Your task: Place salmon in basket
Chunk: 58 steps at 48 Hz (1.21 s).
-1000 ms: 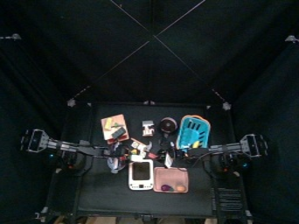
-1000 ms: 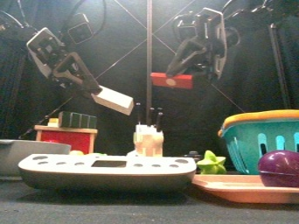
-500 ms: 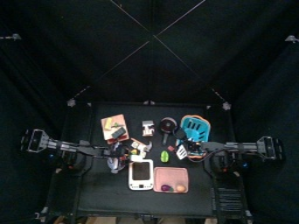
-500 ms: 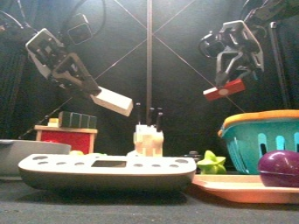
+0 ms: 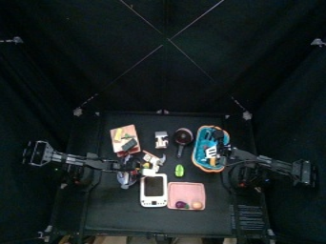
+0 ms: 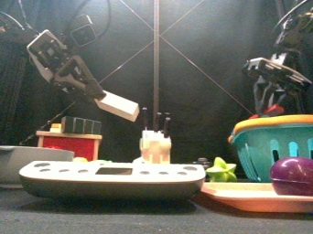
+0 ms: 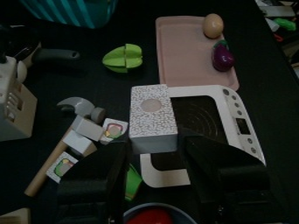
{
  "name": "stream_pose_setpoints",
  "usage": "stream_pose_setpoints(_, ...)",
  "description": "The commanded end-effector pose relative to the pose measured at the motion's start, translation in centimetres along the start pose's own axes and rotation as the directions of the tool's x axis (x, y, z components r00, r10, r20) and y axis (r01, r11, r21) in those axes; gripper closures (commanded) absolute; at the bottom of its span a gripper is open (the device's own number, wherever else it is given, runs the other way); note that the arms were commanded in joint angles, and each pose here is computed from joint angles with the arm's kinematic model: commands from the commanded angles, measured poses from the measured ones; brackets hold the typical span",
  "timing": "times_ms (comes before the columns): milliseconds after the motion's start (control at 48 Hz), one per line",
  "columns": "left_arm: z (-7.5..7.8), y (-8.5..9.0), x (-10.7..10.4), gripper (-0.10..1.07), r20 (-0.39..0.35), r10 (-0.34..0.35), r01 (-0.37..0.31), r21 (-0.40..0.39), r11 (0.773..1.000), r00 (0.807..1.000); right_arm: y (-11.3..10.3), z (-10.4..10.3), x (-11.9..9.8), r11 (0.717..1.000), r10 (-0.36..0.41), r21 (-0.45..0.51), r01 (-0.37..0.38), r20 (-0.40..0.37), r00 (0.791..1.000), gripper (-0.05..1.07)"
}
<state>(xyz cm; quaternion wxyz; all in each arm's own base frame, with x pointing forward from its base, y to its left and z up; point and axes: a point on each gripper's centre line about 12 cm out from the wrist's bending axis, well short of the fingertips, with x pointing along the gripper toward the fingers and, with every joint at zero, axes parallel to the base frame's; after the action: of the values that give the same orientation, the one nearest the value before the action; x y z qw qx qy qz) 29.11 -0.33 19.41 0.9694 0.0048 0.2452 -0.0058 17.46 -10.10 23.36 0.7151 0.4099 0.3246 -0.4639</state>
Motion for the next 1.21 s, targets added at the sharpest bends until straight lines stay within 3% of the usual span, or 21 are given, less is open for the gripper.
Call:
stream_pose_setpoints(0,0.7,0.1,-0.1,0.38,0.026,0.002,-0.002,-0.001,1.0,1.0,-0.9,0.3,1.2,0.999,-0.017,0.047,0.016,0.025,1.0,0.38)
stream_pose_setpoints(271,0.5,0.1,-0.1,0.38,0.023,0.005,-0.005,-0.002,1.0,1.0,-2.1,0.2,4.1,0.996,0.005,0.087,-0.009,0.053,0.999,0.38)
stream_pose_setpoints(562,0.4,0.1,-0.1,0.38,0.015,0.005,-0.005,-0.004,1.0,1.0,-3.2,0.0,6.6,0.993,-0.084,0.085,0.083,0.004,0.996,0.37)
stream_pose_setpoints(1188,0.3,0.1,-0.1,0.38,0.014,0.005,-0.005,-0.004,1.0,1.0,-2.6,0.3,7.2,0.995,-0.065,0.08,0.064,0.009,0.998,0.2)
